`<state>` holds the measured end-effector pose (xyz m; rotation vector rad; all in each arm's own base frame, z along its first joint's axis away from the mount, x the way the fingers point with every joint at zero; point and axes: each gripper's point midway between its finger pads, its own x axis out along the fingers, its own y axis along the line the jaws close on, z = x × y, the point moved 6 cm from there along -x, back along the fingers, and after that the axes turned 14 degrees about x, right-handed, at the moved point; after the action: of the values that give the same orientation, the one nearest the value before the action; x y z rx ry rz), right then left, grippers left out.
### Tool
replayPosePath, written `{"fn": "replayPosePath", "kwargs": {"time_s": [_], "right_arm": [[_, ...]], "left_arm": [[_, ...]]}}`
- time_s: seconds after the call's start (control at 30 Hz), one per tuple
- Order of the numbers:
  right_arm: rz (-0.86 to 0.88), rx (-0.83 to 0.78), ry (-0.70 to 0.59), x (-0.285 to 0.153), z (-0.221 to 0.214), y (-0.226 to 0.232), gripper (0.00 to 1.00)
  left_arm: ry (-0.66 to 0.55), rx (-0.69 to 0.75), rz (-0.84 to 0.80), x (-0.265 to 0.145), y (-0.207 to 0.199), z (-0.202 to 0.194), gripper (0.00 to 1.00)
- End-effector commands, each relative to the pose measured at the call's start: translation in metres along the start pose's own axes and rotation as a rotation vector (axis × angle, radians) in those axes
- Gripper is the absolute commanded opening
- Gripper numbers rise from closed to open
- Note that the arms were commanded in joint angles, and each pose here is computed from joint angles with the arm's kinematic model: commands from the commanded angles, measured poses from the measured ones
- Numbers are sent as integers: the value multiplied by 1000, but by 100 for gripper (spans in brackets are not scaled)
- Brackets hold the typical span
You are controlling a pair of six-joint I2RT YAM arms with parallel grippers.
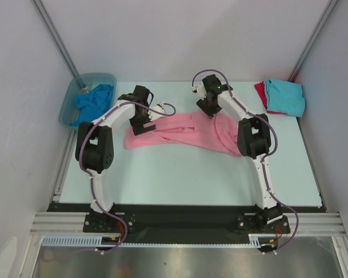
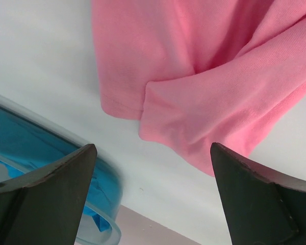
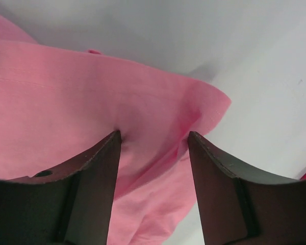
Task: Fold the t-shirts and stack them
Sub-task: Flatten the tshirt out
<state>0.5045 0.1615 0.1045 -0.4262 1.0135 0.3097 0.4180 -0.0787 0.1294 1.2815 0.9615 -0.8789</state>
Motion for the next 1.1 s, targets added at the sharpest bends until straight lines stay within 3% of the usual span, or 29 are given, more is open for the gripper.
{"fn": "replayPosePath", "kwargs": {"time_s": [0.0, 0.2, 0.53, 1.07], "right_arm": [[-36, 13, -128, -50, 28, -15, 60], [-88, -37, -183, -64, 40, -14, 60], [-66, -43, -88, -47, 12, -6, 51], [-96, -44, -74, -35, 9, -12, 44]], "left_arm": [[-35, -21, 61, -18, 9, 9, 99], [-33, -20, 51, -16, 5, 10, 100], [-39, -28, 55, -15, 5, 9, 100], [-57, -37, 61, -16, 3, 13, 100]]}}
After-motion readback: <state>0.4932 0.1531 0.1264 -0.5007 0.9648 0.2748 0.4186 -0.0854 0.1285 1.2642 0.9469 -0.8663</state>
